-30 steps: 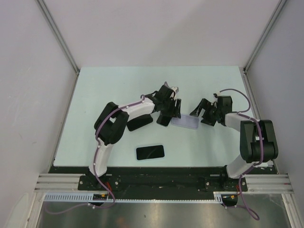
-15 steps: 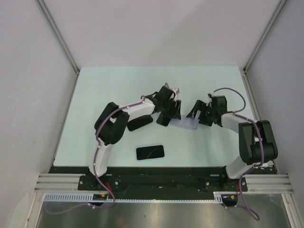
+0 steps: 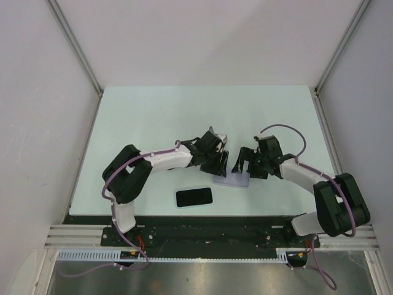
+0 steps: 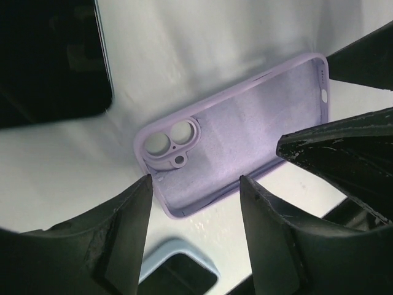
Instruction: Put the phone into the phone case
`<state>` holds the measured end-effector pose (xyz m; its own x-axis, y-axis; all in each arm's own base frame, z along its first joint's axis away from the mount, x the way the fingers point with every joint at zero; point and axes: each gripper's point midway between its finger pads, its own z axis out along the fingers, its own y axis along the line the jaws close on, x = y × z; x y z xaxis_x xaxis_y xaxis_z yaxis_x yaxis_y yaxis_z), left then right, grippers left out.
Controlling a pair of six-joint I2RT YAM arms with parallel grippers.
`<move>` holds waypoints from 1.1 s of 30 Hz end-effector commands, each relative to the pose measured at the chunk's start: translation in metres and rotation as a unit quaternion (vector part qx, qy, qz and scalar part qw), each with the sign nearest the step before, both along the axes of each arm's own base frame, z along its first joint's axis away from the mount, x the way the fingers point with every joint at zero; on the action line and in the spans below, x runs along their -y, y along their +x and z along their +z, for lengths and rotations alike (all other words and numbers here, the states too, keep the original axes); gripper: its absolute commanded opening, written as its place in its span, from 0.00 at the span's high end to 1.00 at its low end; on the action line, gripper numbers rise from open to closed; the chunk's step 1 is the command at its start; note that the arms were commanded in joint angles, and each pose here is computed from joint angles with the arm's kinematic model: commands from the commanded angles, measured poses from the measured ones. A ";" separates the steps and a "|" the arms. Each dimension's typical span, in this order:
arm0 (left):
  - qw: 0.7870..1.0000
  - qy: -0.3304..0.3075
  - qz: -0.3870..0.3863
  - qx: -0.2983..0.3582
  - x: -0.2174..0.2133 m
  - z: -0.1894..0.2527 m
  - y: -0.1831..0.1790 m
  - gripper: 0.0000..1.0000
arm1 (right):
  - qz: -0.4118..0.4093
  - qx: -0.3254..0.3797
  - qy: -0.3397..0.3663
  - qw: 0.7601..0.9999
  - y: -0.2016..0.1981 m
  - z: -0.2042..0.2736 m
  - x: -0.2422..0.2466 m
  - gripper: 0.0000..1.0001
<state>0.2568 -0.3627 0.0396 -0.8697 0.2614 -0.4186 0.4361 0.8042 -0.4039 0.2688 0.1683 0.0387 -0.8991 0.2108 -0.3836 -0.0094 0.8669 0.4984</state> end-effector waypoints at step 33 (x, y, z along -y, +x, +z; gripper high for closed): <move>0.995 -0.068 0.052 0.059 -0.047 0.042 0.120 0.31 | -0.010 0.003 0.063 0.998 0.093 0.019 -0.046 0.01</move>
